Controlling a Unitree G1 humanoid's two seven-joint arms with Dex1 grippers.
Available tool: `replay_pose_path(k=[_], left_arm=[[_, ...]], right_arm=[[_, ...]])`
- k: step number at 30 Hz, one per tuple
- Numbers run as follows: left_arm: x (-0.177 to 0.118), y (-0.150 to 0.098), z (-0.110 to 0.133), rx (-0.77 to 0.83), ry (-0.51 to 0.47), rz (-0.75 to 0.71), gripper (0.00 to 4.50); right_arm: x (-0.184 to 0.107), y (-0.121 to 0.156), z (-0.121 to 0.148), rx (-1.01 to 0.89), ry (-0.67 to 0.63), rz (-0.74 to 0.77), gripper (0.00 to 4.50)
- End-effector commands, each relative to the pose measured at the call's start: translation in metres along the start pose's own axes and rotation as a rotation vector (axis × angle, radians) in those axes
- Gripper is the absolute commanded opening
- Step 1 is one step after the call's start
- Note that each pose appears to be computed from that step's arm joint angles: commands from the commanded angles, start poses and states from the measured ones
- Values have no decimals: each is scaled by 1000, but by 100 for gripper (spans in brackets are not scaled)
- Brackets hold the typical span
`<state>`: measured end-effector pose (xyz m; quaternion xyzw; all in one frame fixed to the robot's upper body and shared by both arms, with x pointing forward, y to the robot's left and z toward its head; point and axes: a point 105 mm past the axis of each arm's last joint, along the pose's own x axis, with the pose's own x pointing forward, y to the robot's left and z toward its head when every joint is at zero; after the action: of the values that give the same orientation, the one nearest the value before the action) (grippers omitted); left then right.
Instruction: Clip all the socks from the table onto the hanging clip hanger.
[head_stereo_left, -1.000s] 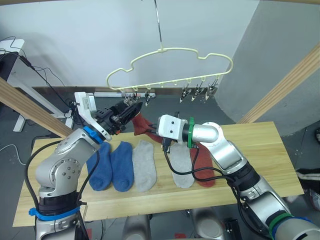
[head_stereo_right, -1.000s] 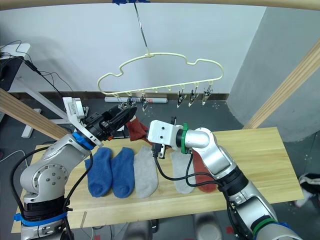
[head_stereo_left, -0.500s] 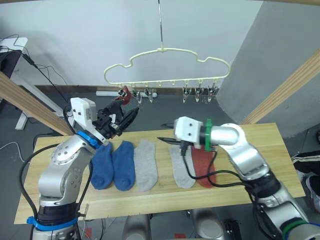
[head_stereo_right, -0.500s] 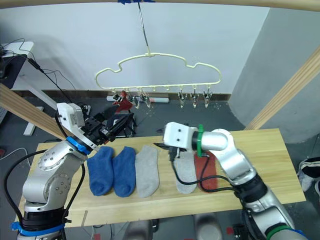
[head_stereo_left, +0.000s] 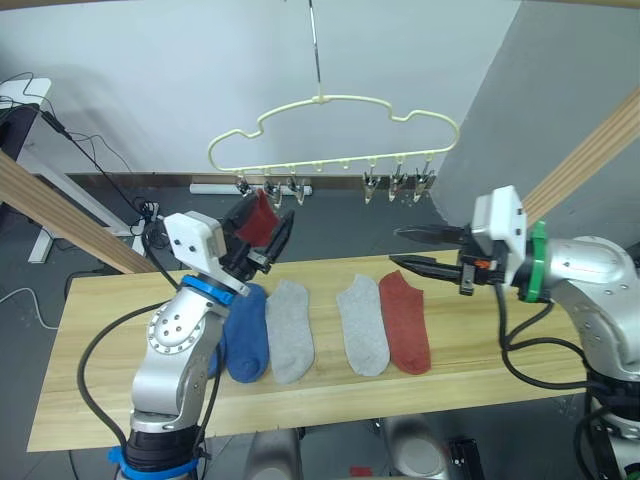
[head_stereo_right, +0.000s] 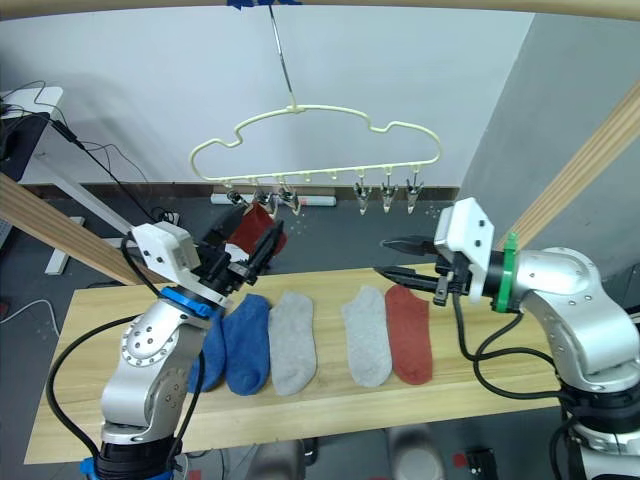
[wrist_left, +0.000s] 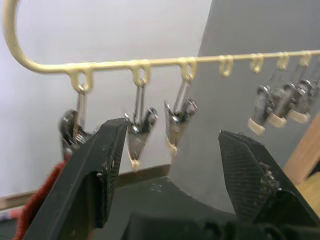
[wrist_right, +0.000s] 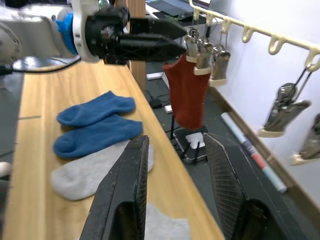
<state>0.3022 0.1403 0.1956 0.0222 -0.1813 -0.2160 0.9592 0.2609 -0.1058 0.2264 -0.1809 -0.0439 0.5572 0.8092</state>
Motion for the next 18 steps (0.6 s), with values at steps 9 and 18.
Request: replay_pose_path(k=[9,18], left_arm=[[3,-9,9,23,-84,61,321],[2,3,2,-6,-74,179,321]], right_arm=[[-6,20,27,25,-21,-2,176],[-6,18,28,31,-12,-12,176]])
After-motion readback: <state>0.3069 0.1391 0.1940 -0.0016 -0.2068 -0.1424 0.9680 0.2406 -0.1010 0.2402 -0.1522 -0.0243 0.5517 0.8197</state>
